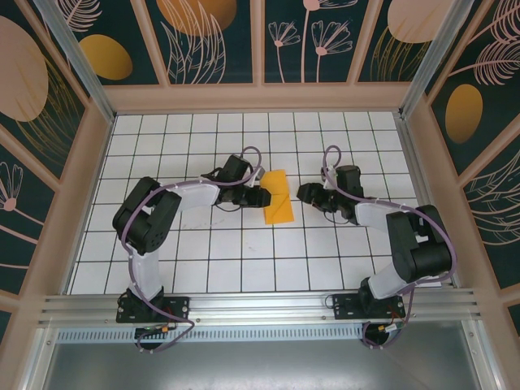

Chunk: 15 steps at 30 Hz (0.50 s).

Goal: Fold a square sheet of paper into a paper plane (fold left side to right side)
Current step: Turn over the paper at the center of the table.

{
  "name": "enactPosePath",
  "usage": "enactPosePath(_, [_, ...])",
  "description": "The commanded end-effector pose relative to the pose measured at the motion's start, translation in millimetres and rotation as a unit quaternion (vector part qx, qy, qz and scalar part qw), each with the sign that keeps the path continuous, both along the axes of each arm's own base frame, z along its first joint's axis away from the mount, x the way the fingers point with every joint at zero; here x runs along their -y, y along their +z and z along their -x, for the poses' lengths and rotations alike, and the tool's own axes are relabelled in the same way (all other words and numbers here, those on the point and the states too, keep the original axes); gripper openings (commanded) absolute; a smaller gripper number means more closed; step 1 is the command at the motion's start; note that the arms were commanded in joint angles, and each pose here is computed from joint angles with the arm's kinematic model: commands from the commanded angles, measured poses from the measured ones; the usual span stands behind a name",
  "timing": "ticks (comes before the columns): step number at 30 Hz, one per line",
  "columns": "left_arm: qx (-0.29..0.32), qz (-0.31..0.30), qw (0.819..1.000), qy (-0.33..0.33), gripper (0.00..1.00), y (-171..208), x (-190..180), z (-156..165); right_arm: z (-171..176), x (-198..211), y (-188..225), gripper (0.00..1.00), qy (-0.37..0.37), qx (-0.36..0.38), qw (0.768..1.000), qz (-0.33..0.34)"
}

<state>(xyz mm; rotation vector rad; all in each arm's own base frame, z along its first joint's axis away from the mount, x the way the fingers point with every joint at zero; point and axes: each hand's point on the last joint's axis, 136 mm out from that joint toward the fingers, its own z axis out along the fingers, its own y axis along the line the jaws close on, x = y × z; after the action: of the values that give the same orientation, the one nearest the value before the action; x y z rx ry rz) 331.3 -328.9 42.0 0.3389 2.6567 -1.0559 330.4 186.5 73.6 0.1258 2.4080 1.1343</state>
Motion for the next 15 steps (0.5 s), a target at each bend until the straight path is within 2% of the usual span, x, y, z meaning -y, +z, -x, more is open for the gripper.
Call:
enactPosePath(1, [0.022, 0.01, 1.0, 0.003, 0.23, 8.7, 0.6, -8.3, -0.9, -11.3, 4.3, 0.51, 0.02, 0.009, 0.999, -0.028])
enactPosePath(6, [0.029, 0.011, 0.999, 0.017, 0.13, 13.7, -8.7, -9.0, -8.4, -27.4, 5.0, 0.52, 0.041, 0.009, 0.998, -0.043])
enactPosePath(15, [0.03, 0.008, 0.999, 0.026, 0.15, 12.8, -14.0, -10.3, -19.5, -67.6, 1.3, 0.52, 0.089, 0.003, 0.994, -0.055])
